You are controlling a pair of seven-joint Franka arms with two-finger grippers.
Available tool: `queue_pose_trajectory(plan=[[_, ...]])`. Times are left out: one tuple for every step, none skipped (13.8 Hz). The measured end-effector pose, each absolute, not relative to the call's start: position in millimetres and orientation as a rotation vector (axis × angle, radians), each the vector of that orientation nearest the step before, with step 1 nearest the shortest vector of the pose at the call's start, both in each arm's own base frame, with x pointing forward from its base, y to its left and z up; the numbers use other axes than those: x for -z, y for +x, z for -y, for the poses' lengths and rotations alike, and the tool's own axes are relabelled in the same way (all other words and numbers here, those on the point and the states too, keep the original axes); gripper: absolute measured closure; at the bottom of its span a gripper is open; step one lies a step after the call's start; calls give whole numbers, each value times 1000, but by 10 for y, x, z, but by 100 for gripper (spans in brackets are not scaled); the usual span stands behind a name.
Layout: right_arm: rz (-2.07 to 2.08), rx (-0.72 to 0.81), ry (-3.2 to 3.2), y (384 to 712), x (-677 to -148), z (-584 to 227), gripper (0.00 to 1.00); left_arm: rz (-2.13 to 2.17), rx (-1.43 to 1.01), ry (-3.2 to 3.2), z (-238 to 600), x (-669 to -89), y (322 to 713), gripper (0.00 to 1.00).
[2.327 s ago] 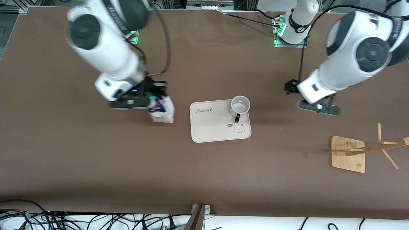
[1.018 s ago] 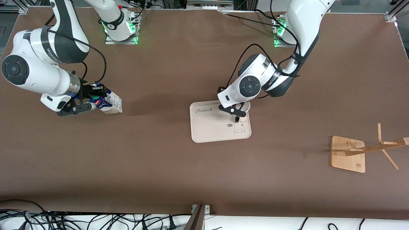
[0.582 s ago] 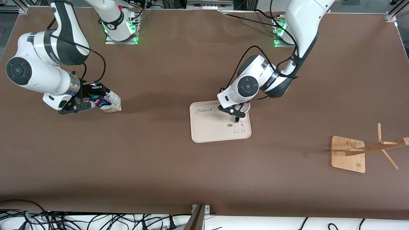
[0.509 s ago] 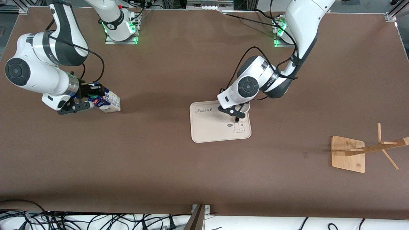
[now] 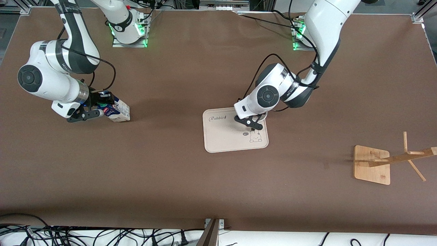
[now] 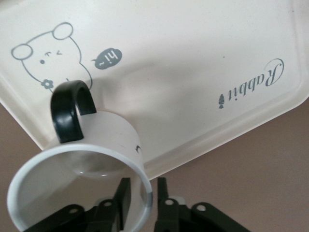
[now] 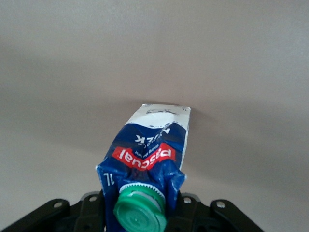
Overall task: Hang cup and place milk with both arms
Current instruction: 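Lift the white mug with the left gripper toward the wooden stand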
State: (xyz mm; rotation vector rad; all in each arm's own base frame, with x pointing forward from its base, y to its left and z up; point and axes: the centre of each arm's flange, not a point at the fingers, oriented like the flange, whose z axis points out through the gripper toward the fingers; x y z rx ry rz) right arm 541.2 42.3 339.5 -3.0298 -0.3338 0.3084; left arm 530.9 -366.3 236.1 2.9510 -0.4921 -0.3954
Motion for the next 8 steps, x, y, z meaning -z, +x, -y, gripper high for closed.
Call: queue_pose_trajectory(plan=[[344,-310,-3028,5404,-3364,-421,56,490,388,2950,3651,-2378,5334,86],[349,-312,-3027,5401,-3339,-421,56,484,378,2953,3631,-2442,5380,92],[352,-314,-3026,5403,-3319,-421,56,470,371,2961,3578,-2510,5452,92],[354,-314,-3026,5406,-3307,-422,54,449,382,2974,3489,-2607,5558,92],[354,-312,-3026,5408,-3303,-423,52,426,399,2989,3374,-2755,5696,93],[355,-310,-3027,5410,-3306,-423,44,394,408,3006,3222,-2977,5871,93],[355,-308,-3027,5413,-3312,-423,34,356,412,3023,3033,-3241,6051,93],[355,-304,-3027,5419,-3324,-423,25,323,408,3035,2817,-3512,6214,93]])
